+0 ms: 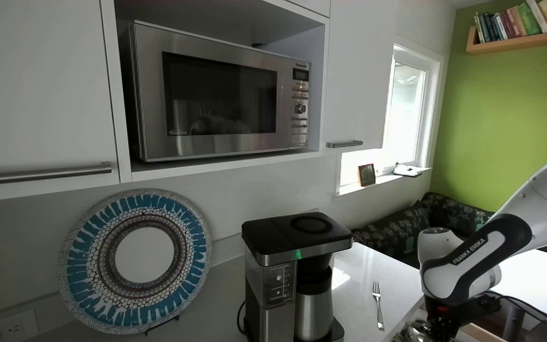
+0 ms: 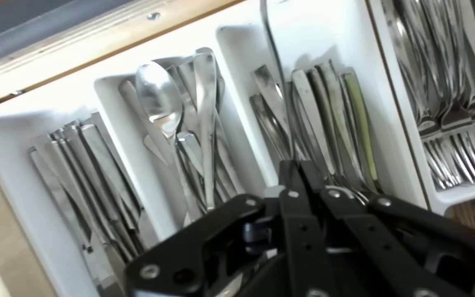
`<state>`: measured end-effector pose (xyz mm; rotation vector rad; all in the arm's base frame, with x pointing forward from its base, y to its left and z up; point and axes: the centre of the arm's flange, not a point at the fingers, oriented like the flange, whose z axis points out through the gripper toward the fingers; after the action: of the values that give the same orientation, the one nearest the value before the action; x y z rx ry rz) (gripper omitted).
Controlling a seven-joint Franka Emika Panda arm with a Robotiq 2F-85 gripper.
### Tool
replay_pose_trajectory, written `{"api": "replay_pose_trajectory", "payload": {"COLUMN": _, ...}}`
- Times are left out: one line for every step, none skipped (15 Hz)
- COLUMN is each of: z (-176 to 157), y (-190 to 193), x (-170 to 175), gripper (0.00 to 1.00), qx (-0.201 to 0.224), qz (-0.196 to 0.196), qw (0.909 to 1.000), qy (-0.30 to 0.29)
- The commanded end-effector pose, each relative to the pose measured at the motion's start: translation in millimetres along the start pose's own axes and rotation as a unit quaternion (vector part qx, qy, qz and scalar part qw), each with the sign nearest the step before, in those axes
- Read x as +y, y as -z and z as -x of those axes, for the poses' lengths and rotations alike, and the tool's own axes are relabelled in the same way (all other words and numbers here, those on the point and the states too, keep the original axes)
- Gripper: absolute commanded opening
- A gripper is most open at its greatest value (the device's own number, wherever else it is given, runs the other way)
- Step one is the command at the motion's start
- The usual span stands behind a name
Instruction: Remove a fork and spoon from the drawer, put them on the counter and then close the drawer
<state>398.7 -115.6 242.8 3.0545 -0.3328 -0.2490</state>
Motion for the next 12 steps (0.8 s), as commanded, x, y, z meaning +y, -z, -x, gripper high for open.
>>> {"api": "replay_pose_trajectory", "payload": {"z": 19.2, "y": 48.7, "x": 29.5, "gripper": 0.01, "qx": 0.035, "qz": 0.002, "qw": 0.9988, "qy": -0.033}}
{"api": "replay_pose_trajectory", "payload": {"z": 3.2, "y": 25.1, "x": 16.3, "gripper": 0.01, "qx": 0.022, "qz": -0.001, "qw": 0.9996, "qy": -0.019}}
{"api": "replay_pose_trajectory", "payload": {"z": 3.8, "y": 34.4, "x": 21.3, "gripper": 0.04, "qx": 0.032, "qz": -0.003, "qw": 0.9992, "qy": -0.023}}
{"api": "replay_pose_trajectory", "payload": {"z": 3.9, "y": 36.2, "x": 21.4, "gripper": 0.04, "qx": 0.034, "qz": -0.003, "qw": 0.9992, "qy": -0.023}}
{"api": "replay_pose_trajectory", "payload": {"z": 3.9, "y": 34.4, "x": 20.2, "gripper": 0.04, "qx": 0.032, "qz": -0.003, "qw": 0.9993, "qy": -0.022}}
{"api": "replay_pose_trajectory", "payload": {"z": 3.6, "y": 31.6, "x": 18.6, "gripper": 0.04, "qx": 0.028, "qz": -0.002, "qw": 0.9994, "qy": -0.02}}
{"api": "replay_pose_trajectory", "payload": {"z": 3.4, "y": 29.0, "x": 16.9, "gripper": 0.01, "qx": 0.025, "qz": -0.001, "qw": 0.9995, "qy": -0.018}}
{"api": "replay_pose_trajectory", "payload": {"z": -4.8, "y": 36.5, "x": 28.2, "gripper": 0.01, "qx": 0.04, "qz": -0.011, "qw": 0.9979, "qy": -0.049}}
{"api": "replay_pose_trajectory", "payload": {"z": -11.3, "y": 46.7, "x": 42.4, "gripper": 0.01, "qx": 0.058, "qz": -0.017, "qw": 0.9952, "qy": -0.076}}
{"api": "replay_pose_trajectory", "payload": {"z": -16.8, "y": 56.2, "x": 54.3, "gripper": 0.01, "qx": 0.076, "qz": -0.027, "qw": 0.9919, "qy": -0.098}}
{"api": "replay_pose_trajectory", "payload": {"z": -23.8, "y": 68.2, "x": 69.5, "gripper": 0.01, "qx": 0.09, "qz": -0.035, "qw": 0.9882, "qy": -0.119}}
{"api": "replay_pose_trajectory", "payload": {"z": -33.4, "y": 77.8, "x": 83.8, "gripper": 0.01, "qx": 0.1, "qz": -0.046, "qw": 0.9837, "qy": -0.142}}
